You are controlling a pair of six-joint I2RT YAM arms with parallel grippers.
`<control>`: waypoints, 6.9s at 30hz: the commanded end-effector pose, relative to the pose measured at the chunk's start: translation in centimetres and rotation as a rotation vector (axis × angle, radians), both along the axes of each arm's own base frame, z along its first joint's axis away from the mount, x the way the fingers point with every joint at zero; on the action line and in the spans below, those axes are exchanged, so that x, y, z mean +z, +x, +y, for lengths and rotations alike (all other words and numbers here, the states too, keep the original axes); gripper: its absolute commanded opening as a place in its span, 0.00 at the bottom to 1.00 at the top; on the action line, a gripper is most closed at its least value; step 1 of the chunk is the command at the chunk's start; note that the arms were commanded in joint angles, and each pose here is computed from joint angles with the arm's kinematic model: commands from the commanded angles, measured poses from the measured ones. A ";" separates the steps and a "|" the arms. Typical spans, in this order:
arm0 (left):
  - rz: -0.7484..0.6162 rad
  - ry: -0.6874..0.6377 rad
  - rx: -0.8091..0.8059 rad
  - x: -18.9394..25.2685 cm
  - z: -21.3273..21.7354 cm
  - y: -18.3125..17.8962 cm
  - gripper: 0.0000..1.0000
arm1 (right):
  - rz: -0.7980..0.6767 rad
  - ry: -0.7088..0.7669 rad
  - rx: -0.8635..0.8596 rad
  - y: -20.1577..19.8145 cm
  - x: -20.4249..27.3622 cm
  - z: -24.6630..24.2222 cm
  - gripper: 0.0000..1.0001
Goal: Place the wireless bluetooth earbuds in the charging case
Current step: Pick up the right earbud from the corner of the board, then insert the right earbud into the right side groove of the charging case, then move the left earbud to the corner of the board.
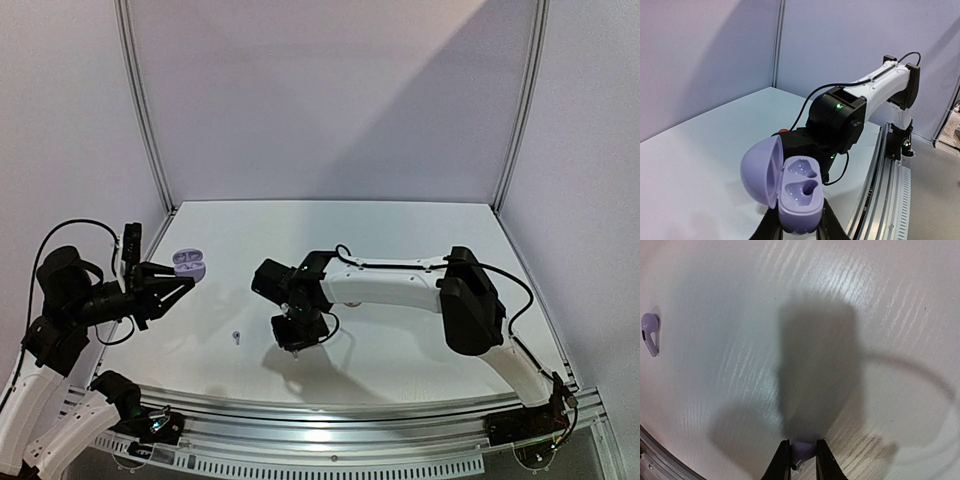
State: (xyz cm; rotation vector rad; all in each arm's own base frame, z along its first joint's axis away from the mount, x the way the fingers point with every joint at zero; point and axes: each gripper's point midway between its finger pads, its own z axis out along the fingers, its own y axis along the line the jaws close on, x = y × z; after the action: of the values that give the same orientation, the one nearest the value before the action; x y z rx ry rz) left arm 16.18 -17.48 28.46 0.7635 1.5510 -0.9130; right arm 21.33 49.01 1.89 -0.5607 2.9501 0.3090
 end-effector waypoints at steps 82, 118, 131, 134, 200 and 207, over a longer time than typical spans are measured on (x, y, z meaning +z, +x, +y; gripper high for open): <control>-0.509 0.016 0.217 7.5 2.1 2.5 0.00 | -0.995 0.746 0.413 -2.6 34.0 13.9 0.27; -0.125 0.023 0.598 2.0 8.4 8.0 0.00 | -0.495 0.481 0.225 0.5 10.0 14.7 0.62; -0.113 0.015 0.585 1.8 8.3 8.1 0.00 | -0.511 0.355 0.250 1.7 1.8 14.7 0.55; -0.115 0.014 0.587 1.9 8.3 8.1 0.00 | -0.500 0.326 0.263 1.6 0.3 14.5 0.51; -0.106 0.044 0.571 0.9 8.2 8.0 0.00 | -0.361 0.334 1.048 -10.2 6.2 9.7 0.43; -0.111 0.039 0.574 1.0 8.2 7.9 0.00 | -0.422 0.431 0.893 -8.6 9.1 10.2 0.47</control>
State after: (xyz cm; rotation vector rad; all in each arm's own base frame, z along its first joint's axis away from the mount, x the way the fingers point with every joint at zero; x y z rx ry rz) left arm 24.17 -9.46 29.78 0.3507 1.5586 -0.4161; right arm 11.64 57.63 6.89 -1.7633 2.0083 0.6489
